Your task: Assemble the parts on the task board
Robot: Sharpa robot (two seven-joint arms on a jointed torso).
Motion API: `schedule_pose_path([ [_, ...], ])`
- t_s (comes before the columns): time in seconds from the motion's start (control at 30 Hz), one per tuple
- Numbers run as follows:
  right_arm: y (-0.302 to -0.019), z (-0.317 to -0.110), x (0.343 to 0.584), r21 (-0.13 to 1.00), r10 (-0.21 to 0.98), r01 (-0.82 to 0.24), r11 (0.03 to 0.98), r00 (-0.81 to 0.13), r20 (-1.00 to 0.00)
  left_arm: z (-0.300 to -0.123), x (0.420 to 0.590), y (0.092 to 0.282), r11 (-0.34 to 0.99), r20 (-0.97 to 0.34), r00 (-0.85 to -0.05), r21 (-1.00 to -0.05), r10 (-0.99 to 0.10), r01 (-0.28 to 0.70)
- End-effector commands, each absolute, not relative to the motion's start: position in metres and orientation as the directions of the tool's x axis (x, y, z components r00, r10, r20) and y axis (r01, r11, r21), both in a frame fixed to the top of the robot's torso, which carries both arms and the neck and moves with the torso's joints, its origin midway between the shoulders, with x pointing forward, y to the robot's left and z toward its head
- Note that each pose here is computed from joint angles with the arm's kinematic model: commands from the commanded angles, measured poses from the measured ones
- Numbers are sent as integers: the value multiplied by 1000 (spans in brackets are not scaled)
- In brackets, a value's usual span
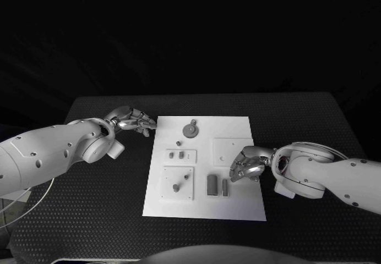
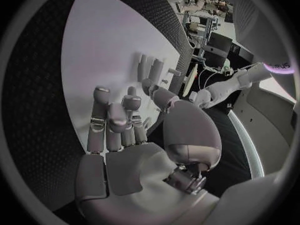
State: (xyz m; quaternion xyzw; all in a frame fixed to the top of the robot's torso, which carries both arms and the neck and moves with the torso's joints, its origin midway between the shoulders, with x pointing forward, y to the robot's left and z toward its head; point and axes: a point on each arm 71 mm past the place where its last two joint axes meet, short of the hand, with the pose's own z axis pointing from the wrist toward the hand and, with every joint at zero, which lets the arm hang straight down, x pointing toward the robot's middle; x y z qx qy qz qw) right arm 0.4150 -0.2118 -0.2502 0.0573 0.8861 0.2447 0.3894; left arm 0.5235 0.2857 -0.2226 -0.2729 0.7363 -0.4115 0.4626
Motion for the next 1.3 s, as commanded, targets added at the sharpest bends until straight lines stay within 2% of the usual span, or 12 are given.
schedule_pose_path([
  [0.03, -205, -239, 418, 509, 282, -252, 823, -597, -751, -222, 523, 283, 507, -452, -435, -862, -779, -13],
  [0.53, -195, -244, 417, 452, 186, -341, 824, -591, -785, -222, 523, 283, 508, -451, -438, -862, -778, -14],
  [0.87, -190, -251, 411, 448, 127, -352, 822, -653, -747, -222, 523, 283, 508, -451, -437, -861, -778, -15],
  [1.3, -189, -255, 410, 467, 125, -328, 821, -695, -708, -223, 523, 284, 509, -452, -437, -861, -778, -16],
])
